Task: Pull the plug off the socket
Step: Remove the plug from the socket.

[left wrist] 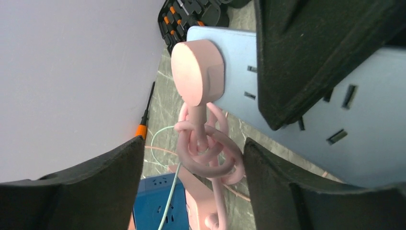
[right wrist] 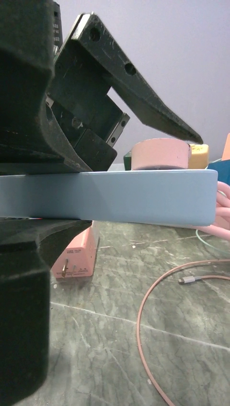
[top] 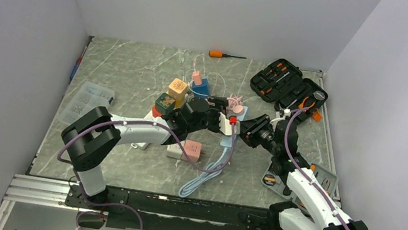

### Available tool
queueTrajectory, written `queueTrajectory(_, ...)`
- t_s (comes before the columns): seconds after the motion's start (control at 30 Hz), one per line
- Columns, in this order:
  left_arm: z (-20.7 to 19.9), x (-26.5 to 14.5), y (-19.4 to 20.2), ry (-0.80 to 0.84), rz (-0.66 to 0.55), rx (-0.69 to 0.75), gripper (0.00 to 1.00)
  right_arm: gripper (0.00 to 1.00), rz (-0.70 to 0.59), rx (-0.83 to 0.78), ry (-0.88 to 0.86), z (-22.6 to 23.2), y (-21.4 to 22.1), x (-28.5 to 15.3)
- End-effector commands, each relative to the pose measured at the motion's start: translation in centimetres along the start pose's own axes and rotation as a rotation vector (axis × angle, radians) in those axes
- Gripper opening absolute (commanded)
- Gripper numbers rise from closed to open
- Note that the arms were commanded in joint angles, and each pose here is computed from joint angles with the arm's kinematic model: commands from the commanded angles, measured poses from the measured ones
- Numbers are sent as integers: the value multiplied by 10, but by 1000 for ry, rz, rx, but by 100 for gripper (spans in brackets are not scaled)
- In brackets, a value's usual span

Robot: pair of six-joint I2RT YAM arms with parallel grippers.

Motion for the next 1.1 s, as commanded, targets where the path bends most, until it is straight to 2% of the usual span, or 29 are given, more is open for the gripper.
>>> queueTrajectory(0.0, 21, 13, -20, -49, -58, -3, 71, 0, 27, -21, -320, 65, -8, -17)
queueTrajectory(0.07, 25, 16, -24, -64, -71, -6, 57, 0, 32, -15, -328, 64, -7, -15)
queueTrajectory(0.13, 29, 16, -26, -93, -84, -12, 36, 0, 42, -15, -328, 63, -7, -15)
queueTrajectory(0.17, 30, 16, -27, -99, -90, -9, 32, 0, 47, -15, -330, 63, -6, -14)
queueTrajectory(0.27, 30, 14, -28, -101, -104, 0, 31, 0, 62, -12, -334, 62, -5, -13)
queueTrajectory(0.4, 28, 11, -28, -89, -120, 27, 35, 0, 79, -6, -341, 60, -4, -11)
queueTrajectory(0.47, 28, 11, -28, -78, -127, 39, 33, 0, 79, -4, -346, 61, -4, -11)
queueTrajectory(0.57, 25, 13, -27, -57, -129, 51, 21, 0, 86, 2, -355, 61, -4, -11)
queueTrajectory(0.67, 24, 16, -26, -48, -129, 69, 0, 0, 88, 9, -352, 59, -3, -11)
queueTrajectory(1.07, 67, -8, -37, -258, -156, 80, 0, 0, 32, 63, -203, 35, -4, -7)
Point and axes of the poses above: each gripper's point midway between its finger pads, its own x axis out along the fingers, its own z axis along the line the jaws close on, y = z × x, the point moved 8 cm from there along -x, back along the fingers, and after that the axes turned 3 degrees about -x, right-handed, at the moved point
